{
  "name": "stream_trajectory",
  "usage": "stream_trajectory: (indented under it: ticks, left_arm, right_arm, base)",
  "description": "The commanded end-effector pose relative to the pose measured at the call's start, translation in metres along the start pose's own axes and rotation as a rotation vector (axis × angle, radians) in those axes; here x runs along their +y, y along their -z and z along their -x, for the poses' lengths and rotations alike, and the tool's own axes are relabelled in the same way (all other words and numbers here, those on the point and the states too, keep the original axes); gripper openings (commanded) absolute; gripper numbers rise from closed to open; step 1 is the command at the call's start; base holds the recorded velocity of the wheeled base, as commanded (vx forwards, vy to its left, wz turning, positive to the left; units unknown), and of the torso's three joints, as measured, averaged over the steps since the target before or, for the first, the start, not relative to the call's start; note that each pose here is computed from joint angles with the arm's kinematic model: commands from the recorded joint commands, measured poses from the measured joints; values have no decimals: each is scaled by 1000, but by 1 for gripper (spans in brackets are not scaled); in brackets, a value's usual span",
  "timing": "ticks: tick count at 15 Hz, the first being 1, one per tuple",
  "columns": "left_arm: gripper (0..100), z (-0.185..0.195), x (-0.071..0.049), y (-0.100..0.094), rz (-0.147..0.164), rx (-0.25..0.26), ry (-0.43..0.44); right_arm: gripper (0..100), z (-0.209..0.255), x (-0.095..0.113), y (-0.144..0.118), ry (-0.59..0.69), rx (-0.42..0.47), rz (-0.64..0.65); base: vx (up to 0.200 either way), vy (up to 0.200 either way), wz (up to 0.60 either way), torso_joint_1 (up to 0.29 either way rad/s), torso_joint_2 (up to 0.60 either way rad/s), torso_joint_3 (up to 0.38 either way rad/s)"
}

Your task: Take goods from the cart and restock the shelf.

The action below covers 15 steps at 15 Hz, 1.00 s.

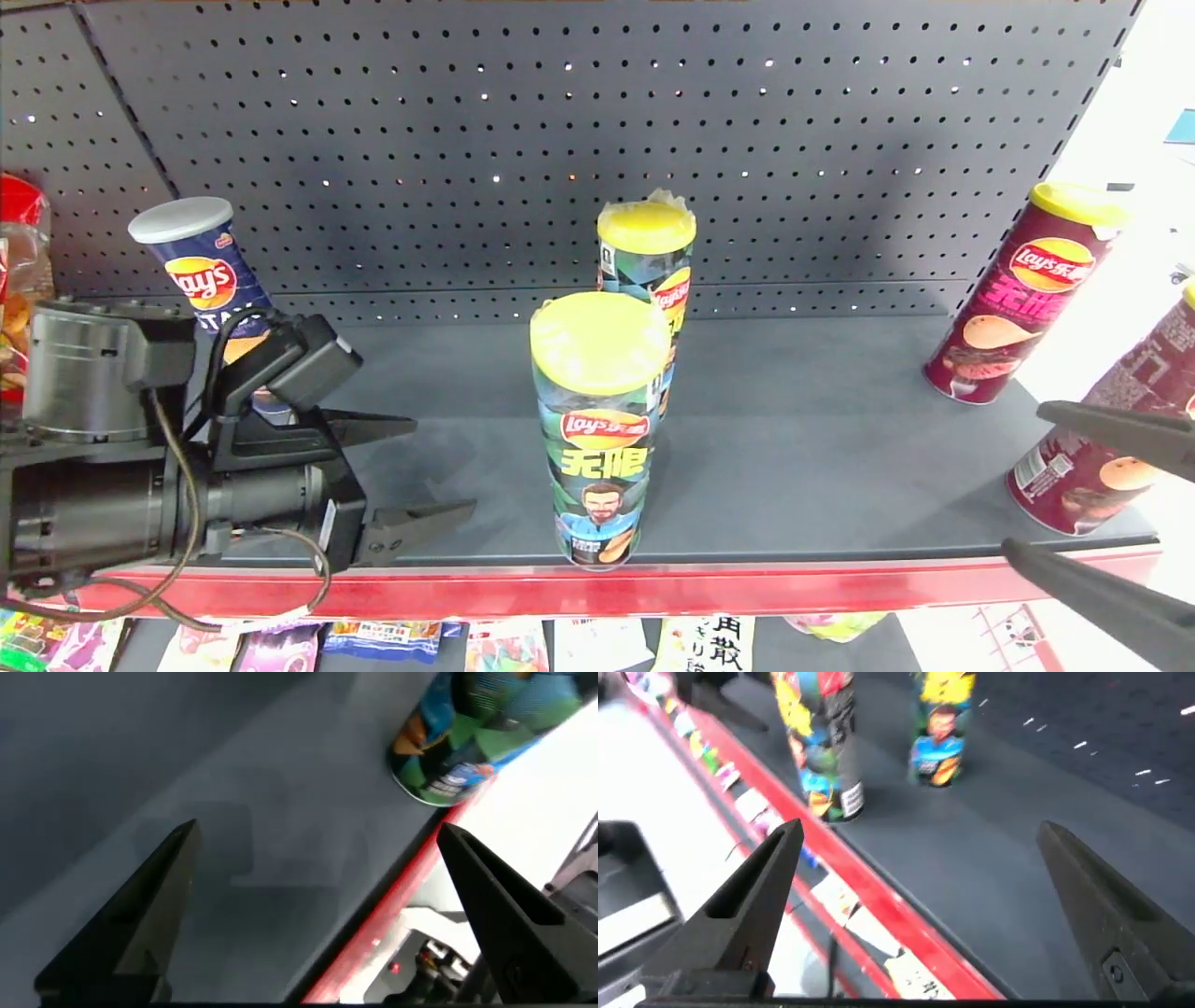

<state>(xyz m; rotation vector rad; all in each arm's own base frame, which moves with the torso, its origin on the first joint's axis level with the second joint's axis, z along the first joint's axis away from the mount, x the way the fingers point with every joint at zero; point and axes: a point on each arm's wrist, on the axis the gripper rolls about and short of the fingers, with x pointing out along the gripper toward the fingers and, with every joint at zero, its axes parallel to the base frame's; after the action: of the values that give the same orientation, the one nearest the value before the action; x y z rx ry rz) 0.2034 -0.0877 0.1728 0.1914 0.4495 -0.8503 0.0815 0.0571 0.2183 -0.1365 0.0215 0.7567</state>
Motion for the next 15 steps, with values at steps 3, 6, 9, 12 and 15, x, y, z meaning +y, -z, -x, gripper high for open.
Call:
stream_trajectory:
  ticks: [3, 6, 9, 12, 15]
  left_arm:
    - [100, -26, -7, -1, -16, 53, 55]
    - [100, -33, -9, 1, -18, 72, 60]
    - [100, -42, -5, -2, -19, 80, 49]
    - [100, -53, -5, -9, -33, 81, 49]
    - [100, -60, -6, -12, -38, 83, 58]
  right_arm:
    - [100, 15, -6, -3, 95, -48, -27]
    - [100, 17, -6, -6, 108, -62, -45]
    - [100, 17, -8, -11, 124, -77, -42]
    - [100, 17, -8, -11, 127, -78, -45]
    - [100, 18, -10, -14, 142, -87, -42]
  base:
    - [0, 0, 0, 0, 0, 0]
    - [0, 0, 0, 0, 0, 0]
    - [0, 0, 0, 0, 0, 0]
    - [0, 0, 0, 0, 0, 0]
    - [0, 0, 0, 0, 0, 0]
